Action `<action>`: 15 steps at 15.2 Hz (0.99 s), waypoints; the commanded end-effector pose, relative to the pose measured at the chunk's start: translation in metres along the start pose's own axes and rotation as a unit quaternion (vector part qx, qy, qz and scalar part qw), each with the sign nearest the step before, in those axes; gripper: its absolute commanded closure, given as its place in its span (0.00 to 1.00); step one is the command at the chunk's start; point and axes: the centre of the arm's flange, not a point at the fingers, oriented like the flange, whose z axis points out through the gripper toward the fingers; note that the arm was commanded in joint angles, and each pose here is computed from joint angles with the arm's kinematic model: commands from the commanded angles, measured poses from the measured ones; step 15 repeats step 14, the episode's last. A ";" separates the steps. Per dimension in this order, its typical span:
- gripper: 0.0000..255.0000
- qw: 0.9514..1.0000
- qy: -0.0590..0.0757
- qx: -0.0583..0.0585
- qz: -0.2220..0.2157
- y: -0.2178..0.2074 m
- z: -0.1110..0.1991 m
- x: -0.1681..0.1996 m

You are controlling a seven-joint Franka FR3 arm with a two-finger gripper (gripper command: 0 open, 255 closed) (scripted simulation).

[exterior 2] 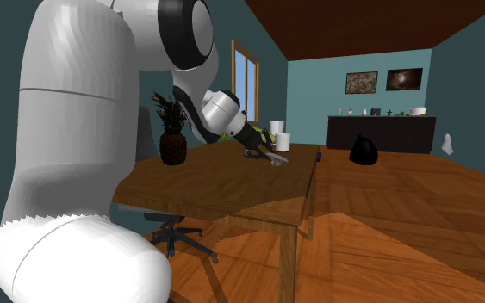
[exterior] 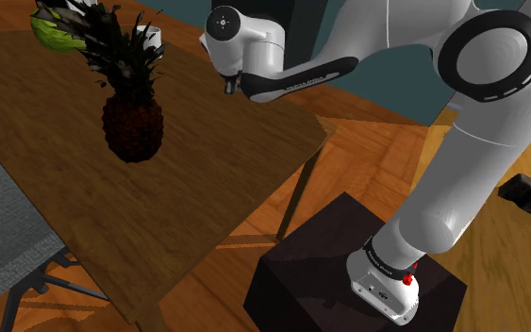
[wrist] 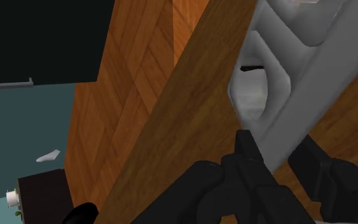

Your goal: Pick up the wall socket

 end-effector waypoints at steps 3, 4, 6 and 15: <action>1.00 1.000 -0.001 0.002 -0.001 0.013 -0.013 -0.001; 1.00 1.000 -0.001 0.002 -0.001 0.017 -0.016 -0.001; 1.00 1.000 -0.001 0.002 -0.001 0.025 -0.023 -0.002; 1.00 1.000 -0.001 0.002 -0.001 0.050 -0.043 -0.003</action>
